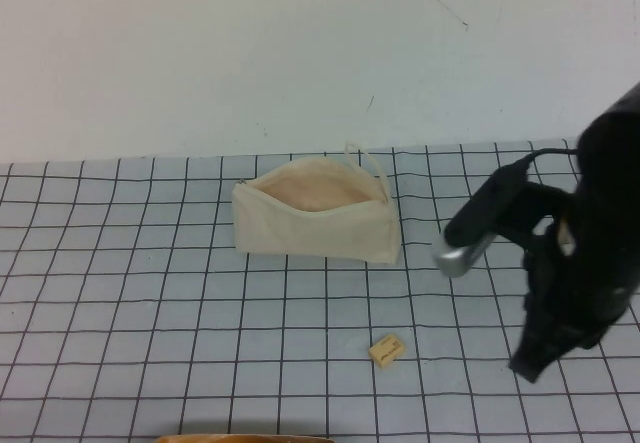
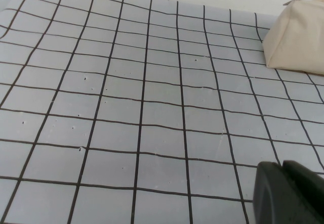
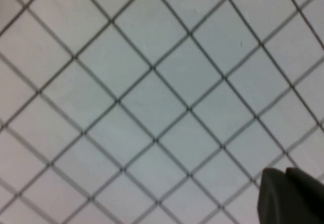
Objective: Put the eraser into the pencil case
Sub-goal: Pick up the eraser from the table
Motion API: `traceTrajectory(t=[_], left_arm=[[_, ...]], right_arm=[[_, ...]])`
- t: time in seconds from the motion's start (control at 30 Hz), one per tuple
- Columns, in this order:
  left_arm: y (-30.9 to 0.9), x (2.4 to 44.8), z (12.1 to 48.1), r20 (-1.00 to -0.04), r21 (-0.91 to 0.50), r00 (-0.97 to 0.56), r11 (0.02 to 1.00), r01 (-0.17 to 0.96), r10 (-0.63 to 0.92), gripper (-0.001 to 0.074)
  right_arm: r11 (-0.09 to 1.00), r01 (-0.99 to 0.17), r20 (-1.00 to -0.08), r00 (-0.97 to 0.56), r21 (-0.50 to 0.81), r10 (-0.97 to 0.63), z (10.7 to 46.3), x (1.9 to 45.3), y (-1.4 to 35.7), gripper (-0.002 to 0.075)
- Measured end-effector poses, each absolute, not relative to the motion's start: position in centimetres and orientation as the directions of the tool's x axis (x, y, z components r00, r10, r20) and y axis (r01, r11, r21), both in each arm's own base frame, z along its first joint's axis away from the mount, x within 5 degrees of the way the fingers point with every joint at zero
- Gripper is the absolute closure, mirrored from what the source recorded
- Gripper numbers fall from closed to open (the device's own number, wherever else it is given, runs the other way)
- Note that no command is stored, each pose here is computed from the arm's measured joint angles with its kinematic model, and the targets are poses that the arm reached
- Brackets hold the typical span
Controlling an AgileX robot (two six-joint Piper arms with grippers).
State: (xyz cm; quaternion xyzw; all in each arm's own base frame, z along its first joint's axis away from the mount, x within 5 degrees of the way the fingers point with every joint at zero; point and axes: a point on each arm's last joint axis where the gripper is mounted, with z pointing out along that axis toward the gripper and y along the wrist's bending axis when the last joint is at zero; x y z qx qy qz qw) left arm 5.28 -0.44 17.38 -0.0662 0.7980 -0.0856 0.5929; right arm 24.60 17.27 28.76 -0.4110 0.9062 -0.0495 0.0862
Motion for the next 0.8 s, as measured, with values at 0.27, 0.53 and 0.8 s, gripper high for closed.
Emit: traceTrajectory(t=[0.27,0.53,0.8], left_arm=[[-0.4,5.3,17.4,-0.935,-0.215,-0.288,0.977,-0.004,-0.207,0.0738],[-0.4,5.3,17.4,-0.935,-0.215,-0.288,0.977,-0.004,-0.207,0.0738],[-0.4,5.3,17.4,-0.935,-0.215,-0.288,0.977,-0.004,-0.207,0.0738]], right_arm=[[0.701,-0.696,-0.16,-0.683,-0.152,-0.713,26.1,27.2,19.4,0.0689],[0.723,-0.686,-0.216,-0.696,-0.085,-0.685,23.6,29.6,22.0,0.0297],[0.675,-0.738,-0.217,-0.658,-0.007,-0.721,19.8,31.7,24.6,0.0211]])
